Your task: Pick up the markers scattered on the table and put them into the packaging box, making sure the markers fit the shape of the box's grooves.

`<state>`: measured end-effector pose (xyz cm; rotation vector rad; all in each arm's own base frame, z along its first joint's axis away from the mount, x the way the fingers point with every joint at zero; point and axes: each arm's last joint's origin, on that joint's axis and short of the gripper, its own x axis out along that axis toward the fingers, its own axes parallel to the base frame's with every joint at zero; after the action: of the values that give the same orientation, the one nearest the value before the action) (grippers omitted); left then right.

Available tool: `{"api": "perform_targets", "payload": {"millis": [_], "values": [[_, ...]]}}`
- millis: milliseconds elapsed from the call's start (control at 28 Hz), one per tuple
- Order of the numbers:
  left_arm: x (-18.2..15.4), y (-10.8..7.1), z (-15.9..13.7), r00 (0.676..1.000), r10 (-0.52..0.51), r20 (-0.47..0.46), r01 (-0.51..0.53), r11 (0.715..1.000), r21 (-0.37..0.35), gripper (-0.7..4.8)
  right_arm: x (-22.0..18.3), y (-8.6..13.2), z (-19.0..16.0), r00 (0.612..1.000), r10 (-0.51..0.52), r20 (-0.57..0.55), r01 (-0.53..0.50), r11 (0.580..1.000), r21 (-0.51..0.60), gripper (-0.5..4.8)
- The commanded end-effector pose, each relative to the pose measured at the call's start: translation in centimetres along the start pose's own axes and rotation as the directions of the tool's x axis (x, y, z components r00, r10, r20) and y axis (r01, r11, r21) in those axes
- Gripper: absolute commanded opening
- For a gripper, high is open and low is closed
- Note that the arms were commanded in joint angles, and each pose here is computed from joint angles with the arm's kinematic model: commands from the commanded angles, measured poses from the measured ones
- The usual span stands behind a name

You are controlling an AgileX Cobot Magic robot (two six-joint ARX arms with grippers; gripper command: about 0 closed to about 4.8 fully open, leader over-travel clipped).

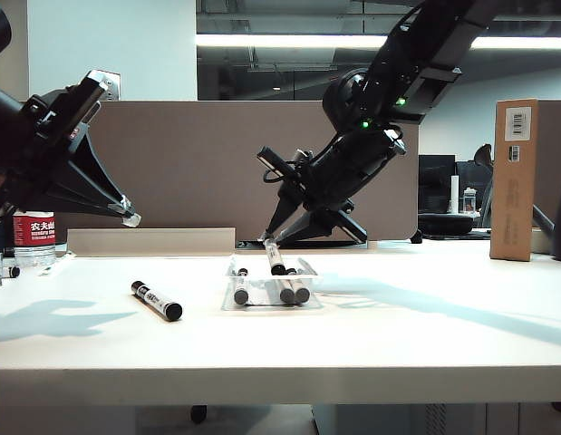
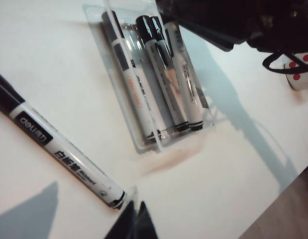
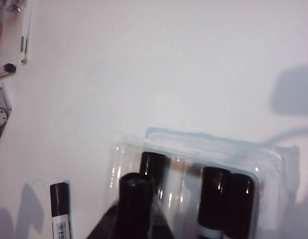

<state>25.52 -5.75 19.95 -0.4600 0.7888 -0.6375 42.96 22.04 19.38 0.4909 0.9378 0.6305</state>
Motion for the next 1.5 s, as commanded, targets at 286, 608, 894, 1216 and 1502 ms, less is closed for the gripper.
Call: {"api": "perform_targets", "payload": {"millis": [286,608,894,1216,1502], "values": [[-0.1,0.6,0.0,0.981,0.192,0.038,-0.191,0.981,-0.011,1.22,-0.4,0.8,0.9,0.997,0.053,0.064,-0.051,0.998,-0.036,1.62],[1.9,1.4,0.4,0.978,0.201,0.049,-0.197,0.977,-0.077,4.36,-3.2,2.1,2.4,0.989,0.108,0.102,-0.106,0.994,-0.016,1.62],[4.7,0.4,1.6,0.956,0.290,-0.038,-0.291,0.956,-0.022,4.36,-6.6,2.4,3.5,0.989,0.087,0.119,-0.088,0.996,0.003,1.62],[6.1,0.8,2.7,0.900,0.419,-0.120,-0.422,0.907,0.003,4.36,-11.2,1.4,4.9,0.989,0.044,0.144,-0.046,0.999,0.008,1.62],[7.7,1.6,3.4,0.867,0.450,-0.214,-0.466,0.885,-0.026,4.35,-13.6,1.8,5.0,0.988,0.021,0.154,-0.013,0.998,-0.055,1.62]]}}
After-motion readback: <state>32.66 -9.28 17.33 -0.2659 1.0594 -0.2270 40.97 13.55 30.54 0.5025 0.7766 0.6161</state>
